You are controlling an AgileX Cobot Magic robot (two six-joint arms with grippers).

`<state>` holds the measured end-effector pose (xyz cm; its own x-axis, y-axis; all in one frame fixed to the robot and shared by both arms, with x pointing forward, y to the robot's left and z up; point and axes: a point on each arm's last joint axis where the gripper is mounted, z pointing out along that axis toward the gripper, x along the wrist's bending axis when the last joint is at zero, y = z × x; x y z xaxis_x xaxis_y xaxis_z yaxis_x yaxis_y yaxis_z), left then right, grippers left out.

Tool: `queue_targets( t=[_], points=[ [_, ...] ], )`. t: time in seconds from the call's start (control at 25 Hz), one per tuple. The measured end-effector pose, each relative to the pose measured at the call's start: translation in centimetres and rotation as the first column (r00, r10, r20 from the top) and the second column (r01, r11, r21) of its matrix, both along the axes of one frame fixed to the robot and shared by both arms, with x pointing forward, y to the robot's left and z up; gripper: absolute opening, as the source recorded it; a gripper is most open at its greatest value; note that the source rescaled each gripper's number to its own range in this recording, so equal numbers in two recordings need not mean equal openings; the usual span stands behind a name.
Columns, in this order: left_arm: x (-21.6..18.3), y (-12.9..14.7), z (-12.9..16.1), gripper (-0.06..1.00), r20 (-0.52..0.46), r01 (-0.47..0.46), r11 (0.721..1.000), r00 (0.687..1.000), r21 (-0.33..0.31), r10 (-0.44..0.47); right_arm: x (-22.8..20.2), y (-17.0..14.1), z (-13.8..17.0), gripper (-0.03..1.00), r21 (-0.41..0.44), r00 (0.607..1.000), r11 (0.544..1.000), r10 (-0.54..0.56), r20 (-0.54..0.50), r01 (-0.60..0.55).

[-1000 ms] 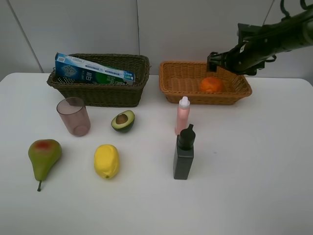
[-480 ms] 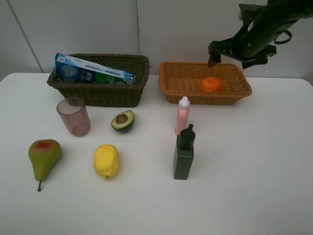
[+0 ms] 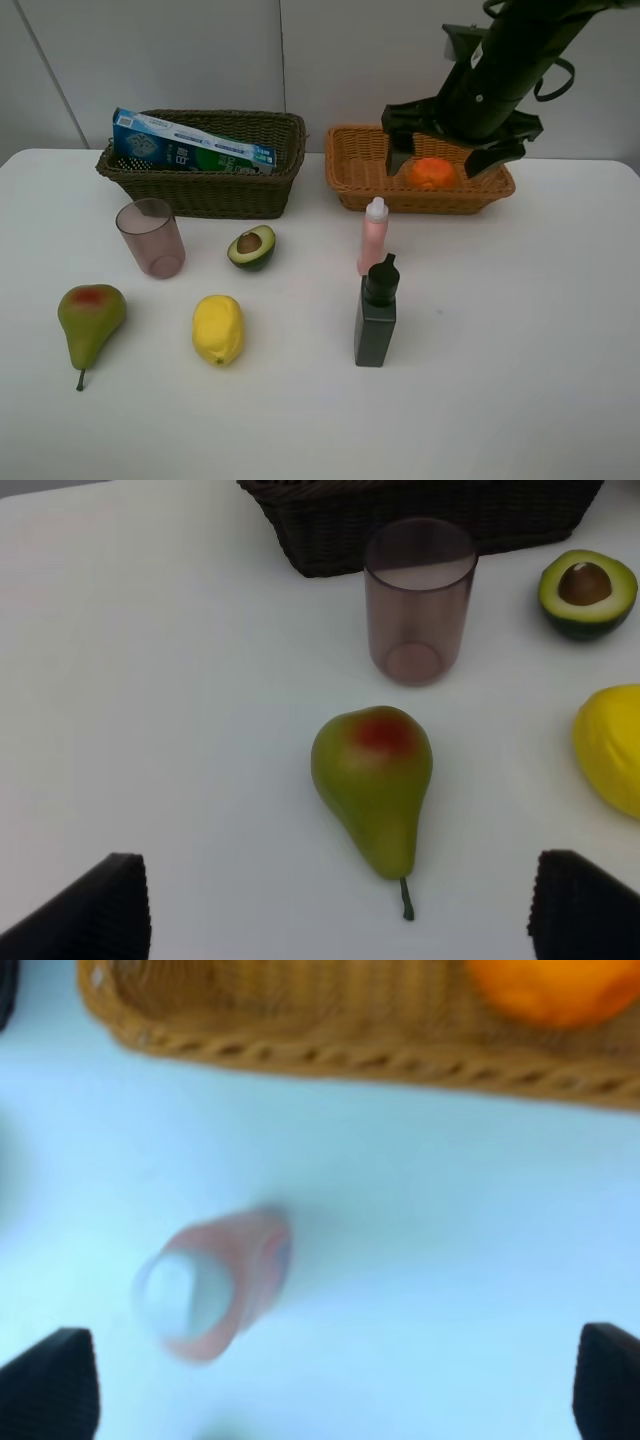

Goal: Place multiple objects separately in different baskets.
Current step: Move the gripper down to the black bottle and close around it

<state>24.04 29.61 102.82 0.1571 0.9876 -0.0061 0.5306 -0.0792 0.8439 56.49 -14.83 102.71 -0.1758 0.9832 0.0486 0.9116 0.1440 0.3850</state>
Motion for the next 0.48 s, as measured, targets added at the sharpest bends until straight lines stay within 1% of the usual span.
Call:
queue_targets(
  t=[0.24, 0.48],
  points=[
    [0.0, 0.0, 0.0, 1.0, 0.0, 0.0, 1.0, 1.0, 0.0, 0.0, -3.6, 2.3, -1.9, 1.0, 0.007, 0.997, 1.0, 0.006, -0.078, -0.006],
    [0.0, 0.0, 0.0, 1.0, 0.0, 0.0, 1.0, 1.0, 0.0, 0.0, -6.1, 4.3, -3.6, 1.0, 0.01, 0.992, 1.0, 0.013, -0.125, -0.012]
  ],
)
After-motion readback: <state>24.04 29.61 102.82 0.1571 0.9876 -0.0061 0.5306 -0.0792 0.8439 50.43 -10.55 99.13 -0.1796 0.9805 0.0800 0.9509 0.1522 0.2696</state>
